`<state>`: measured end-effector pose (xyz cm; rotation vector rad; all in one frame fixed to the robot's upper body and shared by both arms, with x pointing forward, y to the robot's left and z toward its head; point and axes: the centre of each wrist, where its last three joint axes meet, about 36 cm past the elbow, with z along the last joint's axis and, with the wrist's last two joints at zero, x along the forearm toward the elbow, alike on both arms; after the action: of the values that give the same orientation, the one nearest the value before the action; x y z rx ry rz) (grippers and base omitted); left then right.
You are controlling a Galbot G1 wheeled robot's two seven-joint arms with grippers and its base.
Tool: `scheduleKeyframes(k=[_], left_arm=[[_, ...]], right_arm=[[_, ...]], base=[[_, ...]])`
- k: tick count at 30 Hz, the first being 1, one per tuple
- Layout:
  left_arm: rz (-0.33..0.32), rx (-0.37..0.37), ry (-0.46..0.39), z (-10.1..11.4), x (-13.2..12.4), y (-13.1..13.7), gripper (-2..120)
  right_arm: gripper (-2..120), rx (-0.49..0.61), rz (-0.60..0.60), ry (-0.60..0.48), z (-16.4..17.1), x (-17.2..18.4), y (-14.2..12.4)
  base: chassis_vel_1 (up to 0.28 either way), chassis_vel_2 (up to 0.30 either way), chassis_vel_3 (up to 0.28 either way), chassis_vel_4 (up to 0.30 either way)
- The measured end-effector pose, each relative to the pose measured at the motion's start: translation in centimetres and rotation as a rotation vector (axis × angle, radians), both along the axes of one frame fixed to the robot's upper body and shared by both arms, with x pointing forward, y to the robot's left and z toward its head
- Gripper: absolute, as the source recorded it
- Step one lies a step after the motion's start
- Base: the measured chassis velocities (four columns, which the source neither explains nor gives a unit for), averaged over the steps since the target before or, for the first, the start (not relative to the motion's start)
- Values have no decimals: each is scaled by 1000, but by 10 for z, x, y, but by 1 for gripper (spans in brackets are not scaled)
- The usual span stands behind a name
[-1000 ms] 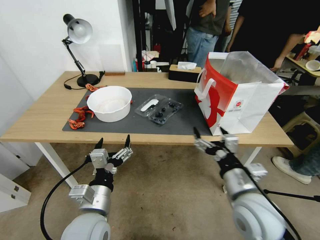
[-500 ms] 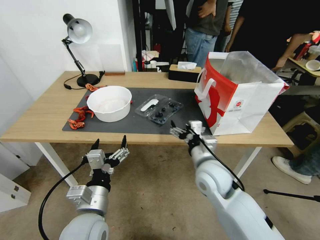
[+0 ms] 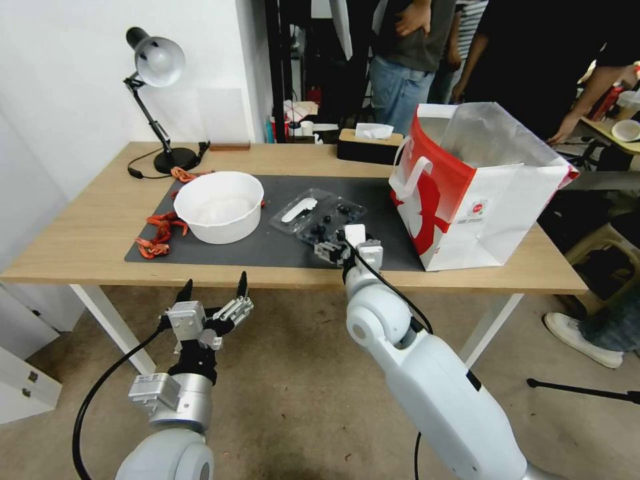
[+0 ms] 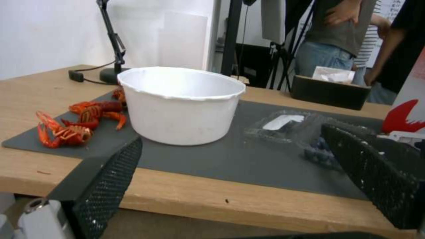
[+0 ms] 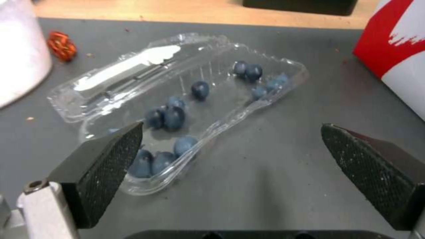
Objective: Close the takeout container lid, then place the container into the takeout bag.
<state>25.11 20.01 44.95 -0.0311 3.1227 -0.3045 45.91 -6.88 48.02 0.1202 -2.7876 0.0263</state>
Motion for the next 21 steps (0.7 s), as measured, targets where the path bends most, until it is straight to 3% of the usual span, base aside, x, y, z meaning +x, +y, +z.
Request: scheduleKeyframes(k=[21], left_arm=[[6,1,-7,-5,0,0,100]], right_arm=[[100,-25,-37,91,3,19,8]], base=[[0,0,0,0]])
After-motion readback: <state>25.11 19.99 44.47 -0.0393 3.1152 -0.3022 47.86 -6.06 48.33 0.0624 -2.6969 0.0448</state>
